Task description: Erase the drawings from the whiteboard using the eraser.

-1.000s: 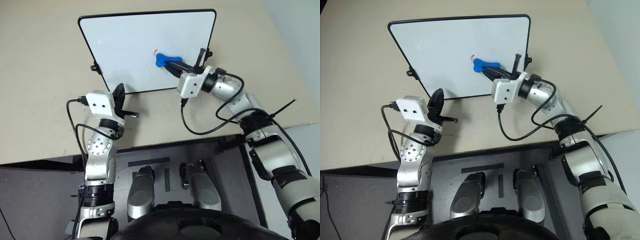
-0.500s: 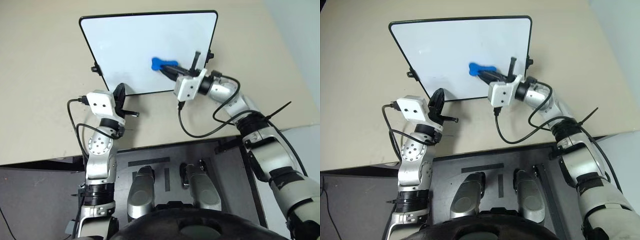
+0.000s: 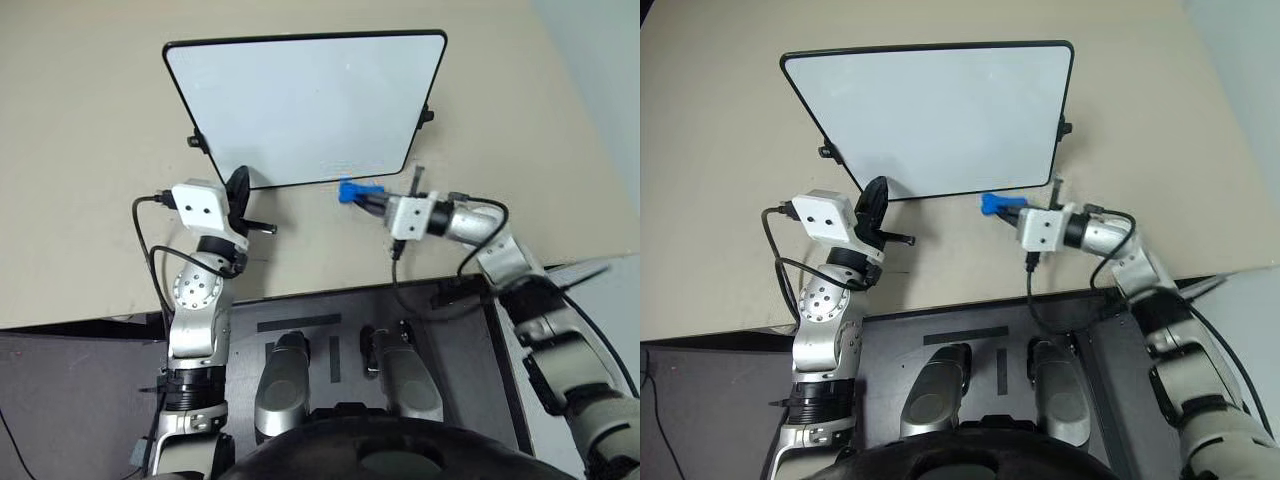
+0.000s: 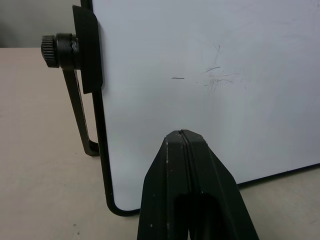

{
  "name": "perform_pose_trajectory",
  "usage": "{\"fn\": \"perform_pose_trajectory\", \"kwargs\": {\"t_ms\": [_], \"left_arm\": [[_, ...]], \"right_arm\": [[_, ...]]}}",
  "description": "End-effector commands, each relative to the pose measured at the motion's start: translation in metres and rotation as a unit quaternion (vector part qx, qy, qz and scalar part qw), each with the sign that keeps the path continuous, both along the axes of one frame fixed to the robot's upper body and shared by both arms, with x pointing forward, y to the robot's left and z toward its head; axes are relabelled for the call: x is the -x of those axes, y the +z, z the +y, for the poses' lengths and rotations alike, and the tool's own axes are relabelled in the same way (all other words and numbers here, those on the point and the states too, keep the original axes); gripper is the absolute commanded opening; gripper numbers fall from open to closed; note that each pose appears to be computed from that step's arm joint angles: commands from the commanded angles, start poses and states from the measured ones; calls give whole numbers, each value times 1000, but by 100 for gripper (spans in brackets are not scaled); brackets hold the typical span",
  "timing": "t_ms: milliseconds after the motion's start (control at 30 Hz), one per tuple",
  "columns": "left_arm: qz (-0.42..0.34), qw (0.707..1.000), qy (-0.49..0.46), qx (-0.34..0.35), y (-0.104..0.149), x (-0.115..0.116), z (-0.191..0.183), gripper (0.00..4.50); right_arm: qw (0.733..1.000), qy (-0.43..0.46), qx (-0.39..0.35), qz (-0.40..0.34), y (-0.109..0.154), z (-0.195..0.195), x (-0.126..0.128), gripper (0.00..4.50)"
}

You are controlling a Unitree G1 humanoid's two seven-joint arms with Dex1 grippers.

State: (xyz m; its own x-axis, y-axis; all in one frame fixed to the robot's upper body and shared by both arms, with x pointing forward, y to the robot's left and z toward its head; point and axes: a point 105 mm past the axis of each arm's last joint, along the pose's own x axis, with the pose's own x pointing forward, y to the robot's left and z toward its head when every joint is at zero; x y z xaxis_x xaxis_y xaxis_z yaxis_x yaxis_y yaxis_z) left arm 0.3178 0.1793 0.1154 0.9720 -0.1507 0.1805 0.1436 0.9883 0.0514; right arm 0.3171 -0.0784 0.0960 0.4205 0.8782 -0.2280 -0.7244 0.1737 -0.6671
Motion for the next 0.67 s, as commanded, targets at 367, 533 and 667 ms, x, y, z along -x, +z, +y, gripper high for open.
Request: {"fn": "perform_pose_trajectory", "kwargs": {"t_ms": [367,533,667], "left_arm": [[-21,999,-24,-6,13,-7,-7,0],[-19,1000,-21,-12,14,-5,-1,0],[-18,999,-39,-22,18,-8,-5,0]], "right_arm": [[997,-28,-73,19,42,-1,10,447],[994,-56,-91,12,40,-8,11,447],[988,-72,-131,30,42,-7,14,447]]}}
